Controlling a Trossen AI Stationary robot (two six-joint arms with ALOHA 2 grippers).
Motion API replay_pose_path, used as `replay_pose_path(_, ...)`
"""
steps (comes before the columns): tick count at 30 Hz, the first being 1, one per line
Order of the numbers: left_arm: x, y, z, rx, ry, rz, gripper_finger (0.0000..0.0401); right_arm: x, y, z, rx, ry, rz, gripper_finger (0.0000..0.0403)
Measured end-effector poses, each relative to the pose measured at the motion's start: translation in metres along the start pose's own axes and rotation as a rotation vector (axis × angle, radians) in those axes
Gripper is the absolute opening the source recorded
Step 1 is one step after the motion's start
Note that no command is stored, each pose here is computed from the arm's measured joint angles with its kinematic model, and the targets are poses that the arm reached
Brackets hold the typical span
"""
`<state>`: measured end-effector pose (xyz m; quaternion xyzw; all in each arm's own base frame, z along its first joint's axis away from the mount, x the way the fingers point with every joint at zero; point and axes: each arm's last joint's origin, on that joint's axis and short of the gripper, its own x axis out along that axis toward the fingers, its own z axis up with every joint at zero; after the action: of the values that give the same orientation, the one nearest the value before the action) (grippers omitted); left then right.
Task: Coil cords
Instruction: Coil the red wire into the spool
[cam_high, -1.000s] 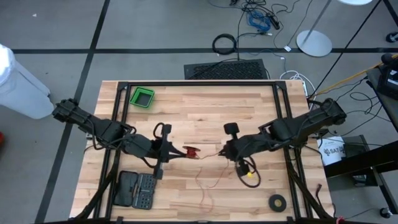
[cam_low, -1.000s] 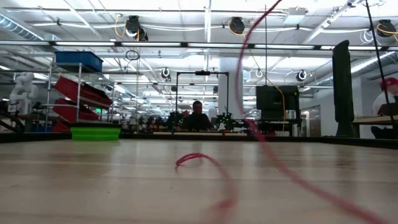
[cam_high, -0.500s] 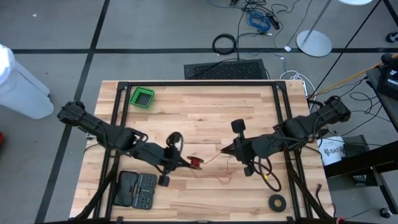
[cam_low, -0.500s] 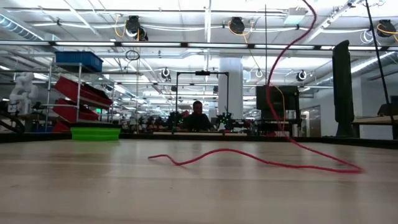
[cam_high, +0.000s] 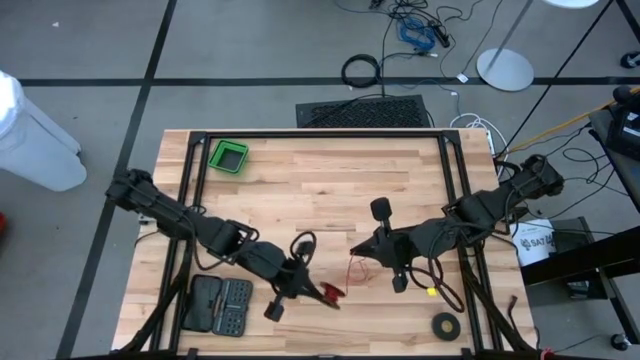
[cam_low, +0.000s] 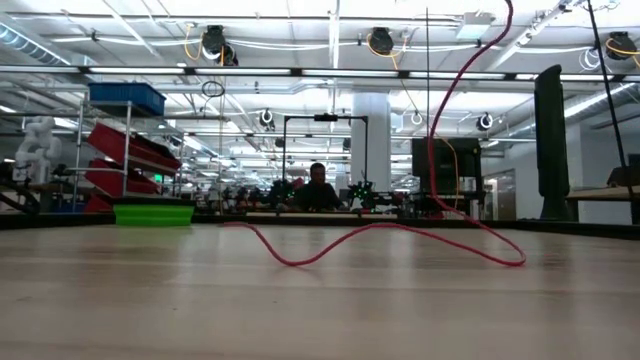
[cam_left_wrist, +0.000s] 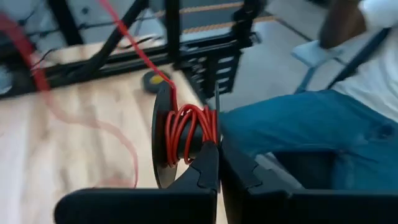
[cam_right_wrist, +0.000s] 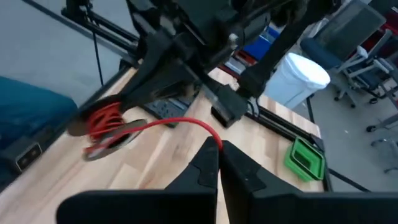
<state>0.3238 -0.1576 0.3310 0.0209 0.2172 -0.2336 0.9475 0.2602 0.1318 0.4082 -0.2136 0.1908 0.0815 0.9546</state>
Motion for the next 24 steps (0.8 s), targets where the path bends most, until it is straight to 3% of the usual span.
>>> replay_pose_path(12, 0.015, -0.022, 0.005, 0.119, -0.124, -0.170, 0.0004, 0.023, 0.016, -0.018, 0.039, 0.059, 0.072, 0.0000)
replay_pose_path(24, 0.012, -0.043, 0.012, 0.221, -0.220, -0.219, 0.0004, 0.030, 0.015, -0.007, 0.047, -0.084, 0.036, 0.0000)
